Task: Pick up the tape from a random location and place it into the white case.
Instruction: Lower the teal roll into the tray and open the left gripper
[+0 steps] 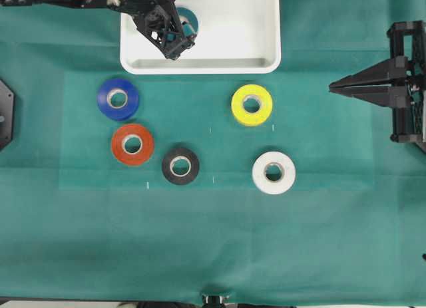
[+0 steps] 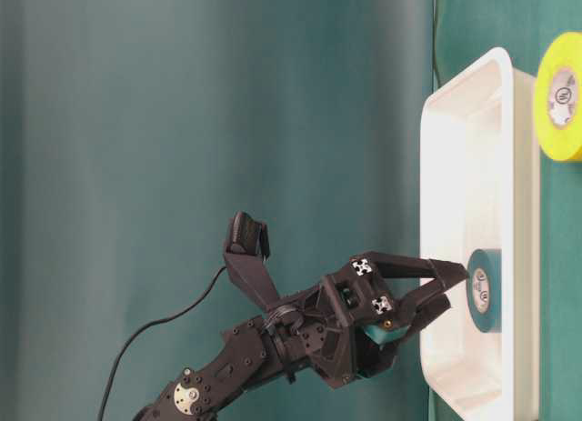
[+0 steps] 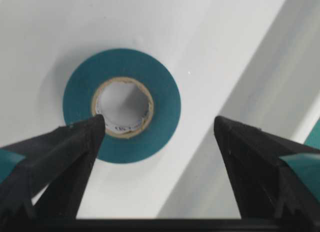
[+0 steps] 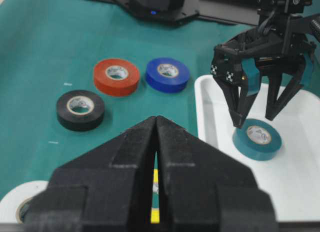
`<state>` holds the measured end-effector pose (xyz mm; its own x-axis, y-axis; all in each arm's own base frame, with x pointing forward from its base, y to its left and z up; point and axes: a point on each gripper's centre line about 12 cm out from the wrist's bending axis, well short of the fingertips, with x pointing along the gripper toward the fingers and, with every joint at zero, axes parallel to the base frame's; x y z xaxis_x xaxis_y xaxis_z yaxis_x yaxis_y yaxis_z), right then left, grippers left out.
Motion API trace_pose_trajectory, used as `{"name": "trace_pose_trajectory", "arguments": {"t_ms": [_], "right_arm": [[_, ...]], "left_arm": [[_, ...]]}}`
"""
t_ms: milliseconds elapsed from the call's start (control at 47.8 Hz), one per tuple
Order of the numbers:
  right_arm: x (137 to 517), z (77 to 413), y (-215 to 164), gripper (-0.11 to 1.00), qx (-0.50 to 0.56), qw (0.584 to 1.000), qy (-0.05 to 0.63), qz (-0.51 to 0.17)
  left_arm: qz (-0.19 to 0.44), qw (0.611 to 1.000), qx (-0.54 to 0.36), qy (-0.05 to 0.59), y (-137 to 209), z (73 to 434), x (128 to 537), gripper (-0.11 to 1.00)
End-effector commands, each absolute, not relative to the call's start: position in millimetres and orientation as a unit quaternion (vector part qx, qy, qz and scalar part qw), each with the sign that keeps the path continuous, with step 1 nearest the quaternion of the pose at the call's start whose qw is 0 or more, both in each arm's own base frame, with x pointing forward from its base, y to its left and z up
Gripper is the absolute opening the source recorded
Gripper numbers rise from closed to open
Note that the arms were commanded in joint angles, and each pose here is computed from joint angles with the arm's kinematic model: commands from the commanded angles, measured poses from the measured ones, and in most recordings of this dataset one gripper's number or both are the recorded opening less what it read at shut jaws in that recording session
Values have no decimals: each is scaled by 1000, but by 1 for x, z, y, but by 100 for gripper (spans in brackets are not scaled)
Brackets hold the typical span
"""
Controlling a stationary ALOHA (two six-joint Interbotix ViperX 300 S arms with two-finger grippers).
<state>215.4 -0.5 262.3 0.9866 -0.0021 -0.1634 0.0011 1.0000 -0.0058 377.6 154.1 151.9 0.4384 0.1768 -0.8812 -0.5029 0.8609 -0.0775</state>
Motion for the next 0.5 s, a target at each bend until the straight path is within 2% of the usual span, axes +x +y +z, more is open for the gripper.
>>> {"name": "trace_pose_trajectory", "arguments": {"t_ms": [0, 481], "right_arm": [[218, 269, -1, 0, -3, 997, 74, -2], [217, 270, -1, 0, -3, 997, 72, -2]], "left_arm": [[205, 843, -163, 470, 155, 171, 381, 99], [204, 846, -162, 466, 151, 214, 371, 99]]}}
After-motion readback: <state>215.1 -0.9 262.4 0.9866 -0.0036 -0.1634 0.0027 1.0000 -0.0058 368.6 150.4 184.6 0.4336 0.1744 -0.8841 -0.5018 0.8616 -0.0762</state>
